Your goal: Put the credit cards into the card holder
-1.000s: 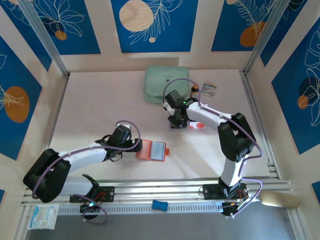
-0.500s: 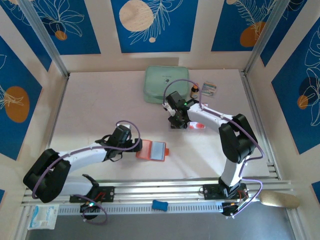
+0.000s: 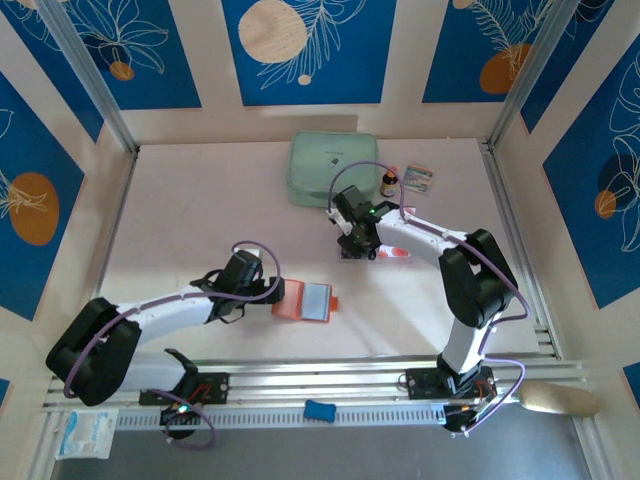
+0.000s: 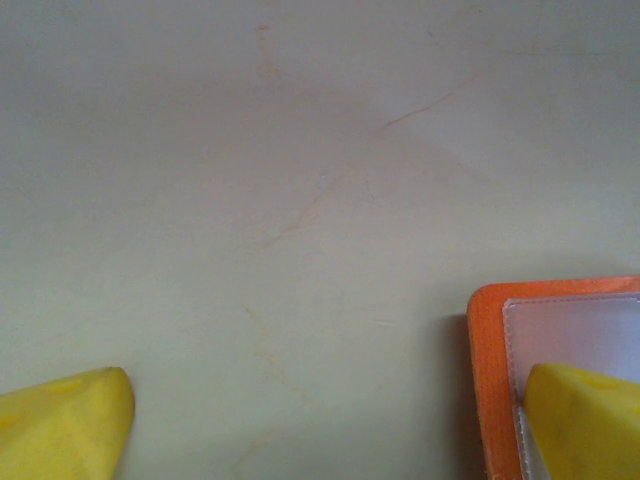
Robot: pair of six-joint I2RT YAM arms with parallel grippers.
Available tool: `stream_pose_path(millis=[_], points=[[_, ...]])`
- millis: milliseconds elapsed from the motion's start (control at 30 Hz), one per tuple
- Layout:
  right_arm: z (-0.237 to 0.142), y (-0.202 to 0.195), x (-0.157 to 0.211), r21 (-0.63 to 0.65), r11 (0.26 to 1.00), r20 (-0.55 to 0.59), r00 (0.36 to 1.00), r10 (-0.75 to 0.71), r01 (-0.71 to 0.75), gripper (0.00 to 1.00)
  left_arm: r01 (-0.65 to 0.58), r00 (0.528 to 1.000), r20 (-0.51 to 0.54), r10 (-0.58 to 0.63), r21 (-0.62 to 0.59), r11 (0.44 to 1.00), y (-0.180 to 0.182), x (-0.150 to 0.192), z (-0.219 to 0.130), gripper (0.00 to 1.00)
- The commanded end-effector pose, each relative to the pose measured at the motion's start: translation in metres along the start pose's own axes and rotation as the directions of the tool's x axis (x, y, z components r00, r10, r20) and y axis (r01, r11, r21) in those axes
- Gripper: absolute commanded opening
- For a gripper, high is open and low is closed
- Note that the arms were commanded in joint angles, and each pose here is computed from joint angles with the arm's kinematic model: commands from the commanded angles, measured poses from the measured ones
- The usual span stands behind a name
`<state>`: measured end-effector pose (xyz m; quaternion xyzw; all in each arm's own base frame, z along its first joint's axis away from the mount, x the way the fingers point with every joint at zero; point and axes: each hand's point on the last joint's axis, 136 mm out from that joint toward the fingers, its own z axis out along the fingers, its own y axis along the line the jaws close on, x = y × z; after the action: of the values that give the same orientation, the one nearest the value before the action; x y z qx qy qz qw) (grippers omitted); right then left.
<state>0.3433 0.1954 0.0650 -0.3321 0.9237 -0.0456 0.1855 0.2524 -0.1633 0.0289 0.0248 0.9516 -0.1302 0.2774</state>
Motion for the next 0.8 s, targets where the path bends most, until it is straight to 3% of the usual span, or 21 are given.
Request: stream_pose_path(millis=[0, 333, 767], points=[[0.0, 0.002, 0.018, -0.014, 1.0, -0.056, 0.998, 0.011, -0.012, 0.38, -0.001, 1.0, -0.013, 0.001, 0.026, 1.0, -0.003, 0.004, 0.0, 1.0], [-0.014, 0.003, 0.009, -0.025, 1.0, -0.022, 1.0, 0.012, -0.013, 0.36, -0.001, 1.0, -0.015, 0.001, 0.032, 0.999, -0.005, 0.003, 0.001, 1.0], [-0.005, 0.015, 0.015, -0.05, 0.999, -0.053, 0.998, -0.022, 0.019, 0.07, -0.001, 1.0, -0.012, 0.001, 0.033, 0.999, -0.005, 0.002, 0.0, 1.0]])
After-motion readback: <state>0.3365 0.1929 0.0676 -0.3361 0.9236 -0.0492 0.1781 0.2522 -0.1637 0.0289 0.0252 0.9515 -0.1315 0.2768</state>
